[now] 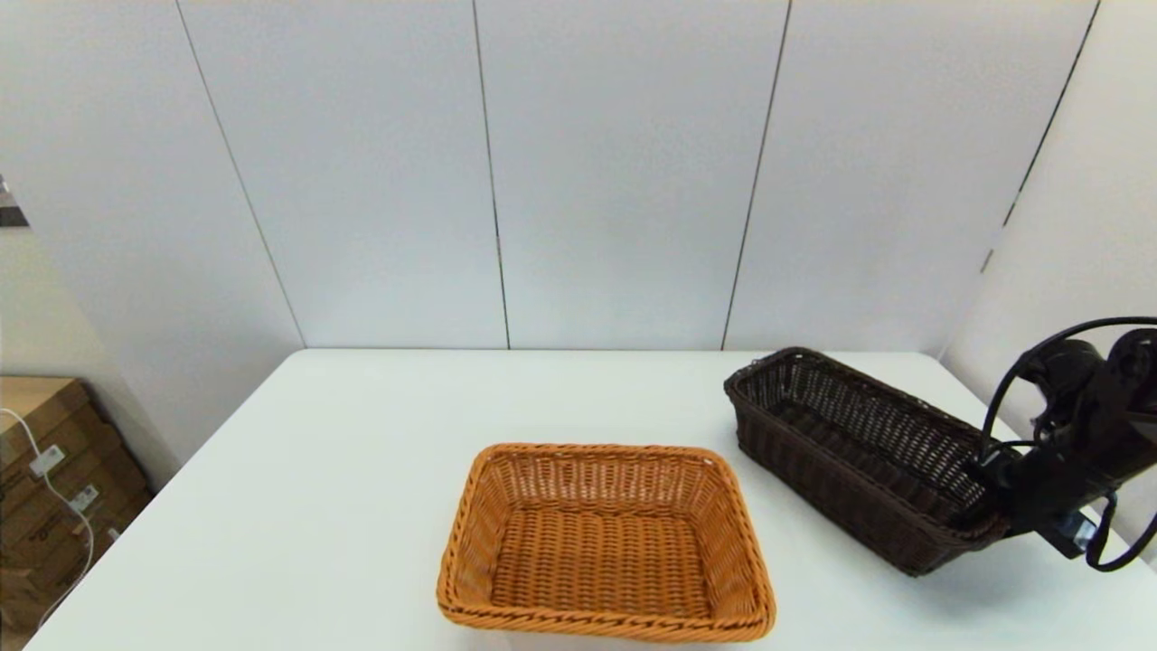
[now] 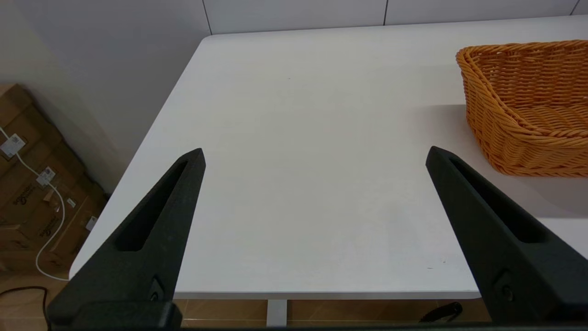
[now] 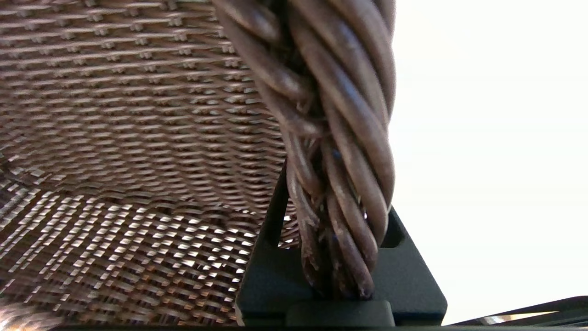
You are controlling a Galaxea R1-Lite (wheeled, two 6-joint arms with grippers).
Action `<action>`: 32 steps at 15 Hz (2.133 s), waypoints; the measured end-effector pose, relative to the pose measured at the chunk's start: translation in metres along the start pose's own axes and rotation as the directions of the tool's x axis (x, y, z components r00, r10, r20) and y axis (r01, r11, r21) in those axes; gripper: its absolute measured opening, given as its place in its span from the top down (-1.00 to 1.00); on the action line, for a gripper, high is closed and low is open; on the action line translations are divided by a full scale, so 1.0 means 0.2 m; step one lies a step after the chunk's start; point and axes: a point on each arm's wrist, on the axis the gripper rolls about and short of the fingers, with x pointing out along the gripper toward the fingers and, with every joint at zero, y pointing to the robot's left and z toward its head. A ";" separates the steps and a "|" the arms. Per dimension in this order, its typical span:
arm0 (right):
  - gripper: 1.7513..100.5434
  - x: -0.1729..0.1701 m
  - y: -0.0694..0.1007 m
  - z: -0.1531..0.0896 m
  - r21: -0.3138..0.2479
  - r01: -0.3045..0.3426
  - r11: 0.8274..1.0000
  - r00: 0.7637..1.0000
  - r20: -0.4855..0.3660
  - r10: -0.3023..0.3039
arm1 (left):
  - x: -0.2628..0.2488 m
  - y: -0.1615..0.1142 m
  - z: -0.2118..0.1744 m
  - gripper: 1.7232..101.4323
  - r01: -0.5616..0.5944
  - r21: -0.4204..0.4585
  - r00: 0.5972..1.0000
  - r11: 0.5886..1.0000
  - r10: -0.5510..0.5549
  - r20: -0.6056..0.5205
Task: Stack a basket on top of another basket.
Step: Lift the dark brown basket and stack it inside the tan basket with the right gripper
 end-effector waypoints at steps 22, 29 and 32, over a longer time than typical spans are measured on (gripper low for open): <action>0.73 -0.56 0.03 -0.25 -0.335 -0.396 0.855 0.918 -0.164 0.361 | 0.00 0.00 0.00 -0.93 0.000 0.000 1.000 1.000 0.000 -0.001; 0.73 -0.69 0.22 -0.64 -0.623 -0.302 0.721 0.953 -0.198 0.229 | 0.00 0.00 0.00 -0.93 0.000 0.000 1.000 1.000 0.000 0.000; 0.73 -0.68 0.29 -0.71 -0.661 -0.315 0.681 0.949 -0.229 0.216 | 0.00 0.00 0.00 -0.93 0.000 0.000 1.000 1.000 0.000 0.000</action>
